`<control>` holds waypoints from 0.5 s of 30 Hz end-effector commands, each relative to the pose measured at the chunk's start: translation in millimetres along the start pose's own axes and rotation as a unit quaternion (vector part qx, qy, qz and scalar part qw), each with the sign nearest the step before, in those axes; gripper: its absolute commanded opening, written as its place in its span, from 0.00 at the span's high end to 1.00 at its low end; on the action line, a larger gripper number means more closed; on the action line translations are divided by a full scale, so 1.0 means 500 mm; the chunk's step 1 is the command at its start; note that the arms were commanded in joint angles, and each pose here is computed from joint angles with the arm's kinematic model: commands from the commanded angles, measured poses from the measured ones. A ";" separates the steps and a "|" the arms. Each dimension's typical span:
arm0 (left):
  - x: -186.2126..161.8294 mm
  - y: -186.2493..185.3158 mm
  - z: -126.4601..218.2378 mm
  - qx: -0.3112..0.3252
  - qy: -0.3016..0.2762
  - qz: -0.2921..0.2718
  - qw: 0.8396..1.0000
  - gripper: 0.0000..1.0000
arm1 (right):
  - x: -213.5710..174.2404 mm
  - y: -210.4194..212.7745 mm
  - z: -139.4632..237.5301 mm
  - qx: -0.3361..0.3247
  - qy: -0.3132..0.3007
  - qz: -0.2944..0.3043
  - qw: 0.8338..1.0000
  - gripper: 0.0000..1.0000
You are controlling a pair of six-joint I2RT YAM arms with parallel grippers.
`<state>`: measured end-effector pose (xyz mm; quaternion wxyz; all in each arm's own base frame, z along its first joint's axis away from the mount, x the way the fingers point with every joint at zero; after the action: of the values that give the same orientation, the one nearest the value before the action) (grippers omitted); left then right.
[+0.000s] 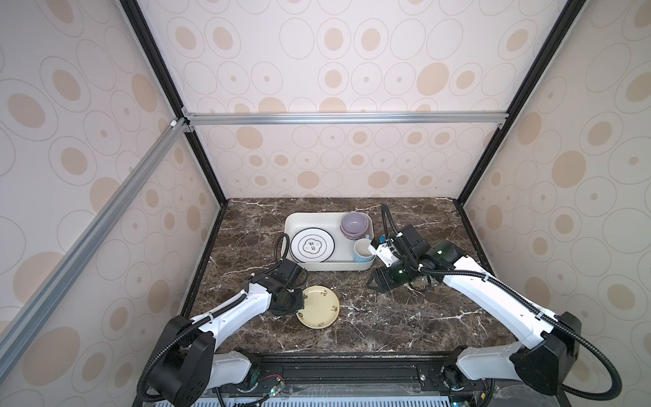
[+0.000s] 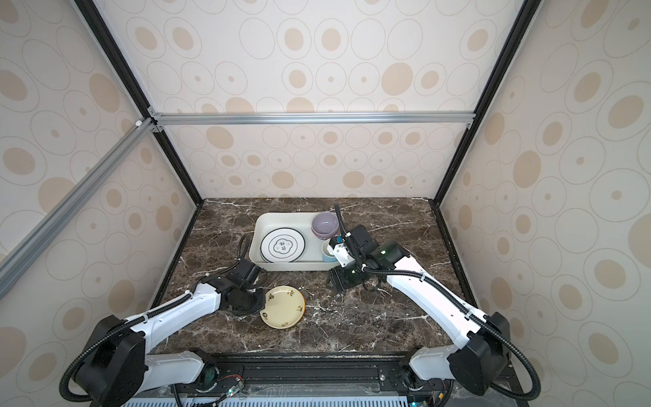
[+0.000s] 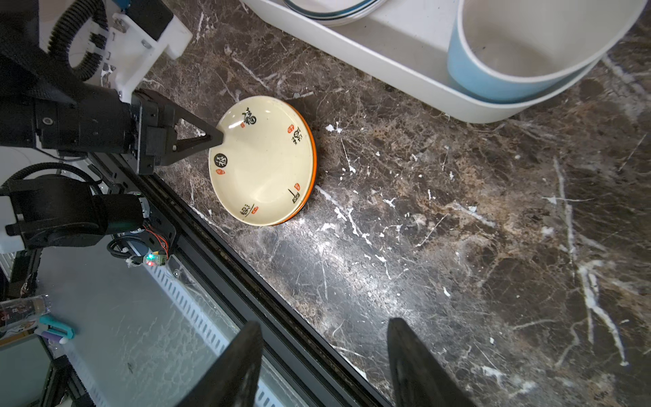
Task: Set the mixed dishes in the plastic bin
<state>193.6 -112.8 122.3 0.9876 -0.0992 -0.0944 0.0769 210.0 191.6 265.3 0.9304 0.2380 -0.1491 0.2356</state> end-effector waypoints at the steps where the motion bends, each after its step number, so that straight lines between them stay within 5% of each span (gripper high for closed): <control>1: 0.001 0.010 0.013 0.038 0.001 -0.014 0.999 0.98 | 0.011 0.002 0.003 0.007 0.004 0.010 1.000 0.40; 15: 0.054 -0.031 0.096 0.010 -0.035 -0.027 0.999 1.00 | 0.049 0.001 -0.008 0.026 0.009 0.019 0.999 0.40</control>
<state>209.3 -116.7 163.7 0.9859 -0.0955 -0.1226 0.0625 228.8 202.3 265.6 0.9254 0.2508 -0.1386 0.2479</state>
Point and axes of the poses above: each gripper's point midway between its finger pads, its own z axis back along the fingers, its own y axis along the line the jaws close on, x = y × z, the point moved 8 cm from there along z, back along the fingers
